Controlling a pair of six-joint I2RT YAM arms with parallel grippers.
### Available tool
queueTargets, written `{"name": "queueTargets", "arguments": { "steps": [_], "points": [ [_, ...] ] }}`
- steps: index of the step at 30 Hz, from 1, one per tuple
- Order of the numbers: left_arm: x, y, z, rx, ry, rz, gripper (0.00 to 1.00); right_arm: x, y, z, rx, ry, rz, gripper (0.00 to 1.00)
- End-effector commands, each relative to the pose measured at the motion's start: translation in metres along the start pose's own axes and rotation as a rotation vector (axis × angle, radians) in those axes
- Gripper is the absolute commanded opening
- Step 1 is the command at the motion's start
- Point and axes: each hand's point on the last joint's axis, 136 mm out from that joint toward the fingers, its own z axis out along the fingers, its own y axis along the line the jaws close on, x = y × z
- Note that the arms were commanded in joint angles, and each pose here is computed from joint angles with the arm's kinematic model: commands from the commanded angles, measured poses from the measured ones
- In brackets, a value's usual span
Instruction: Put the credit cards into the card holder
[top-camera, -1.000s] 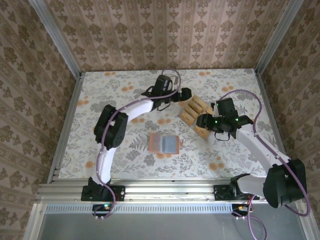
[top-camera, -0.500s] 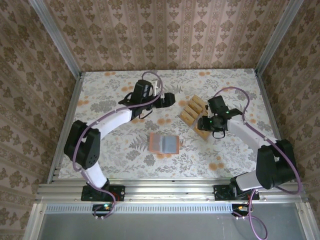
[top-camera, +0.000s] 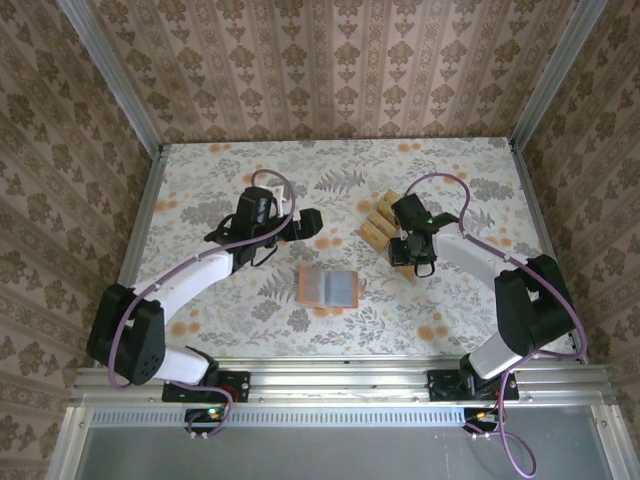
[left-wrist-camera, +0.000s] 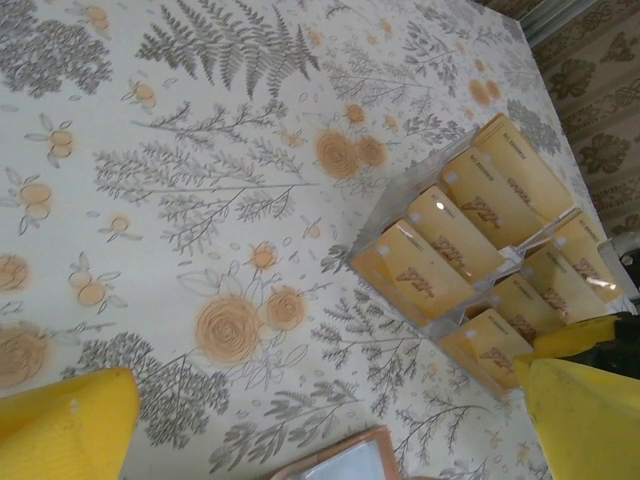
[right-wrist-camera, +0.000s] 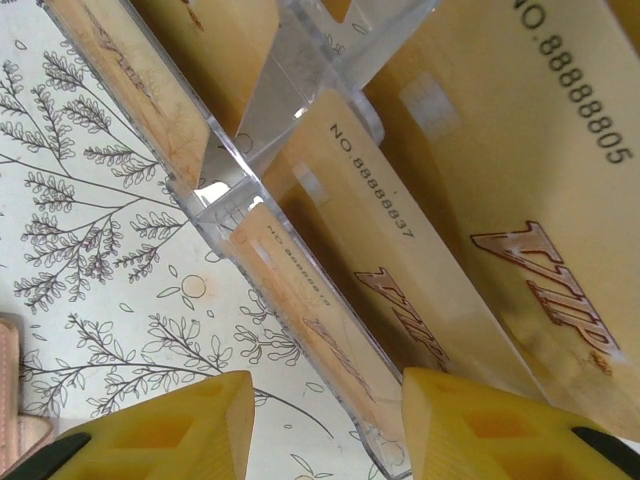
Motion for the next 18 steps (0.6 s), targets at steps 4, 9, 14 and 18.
{"name": "queueTargets", "arguments": {
  "steps": [4,9,14,18],
  "points": [
    [0.005,0.018,-0.011,-0.032,-0.026,-0.019,1.00,0.012,0.016,-0.002,-0.005,0.038,-0.030,0.38],
    [0.013,0.029,-0.013,-0.046,-0.022,-0.033,1.00,0.015,0.039,-0.004,-0.047,0.035,-0.034,0.34],
    [0.017,0.033,-0.015,-0.053,-0.018,-0.031,1.00,0.006,0.037,-0.010,0.002,0.011,-0.060,0.35],
    [0.020,0.035,-0.016,-0.056,-0.018,-0.032,1.00,-0.005,0.023,-0.016,0.095,-0.001,-0.121,0.40]
  ]
}}
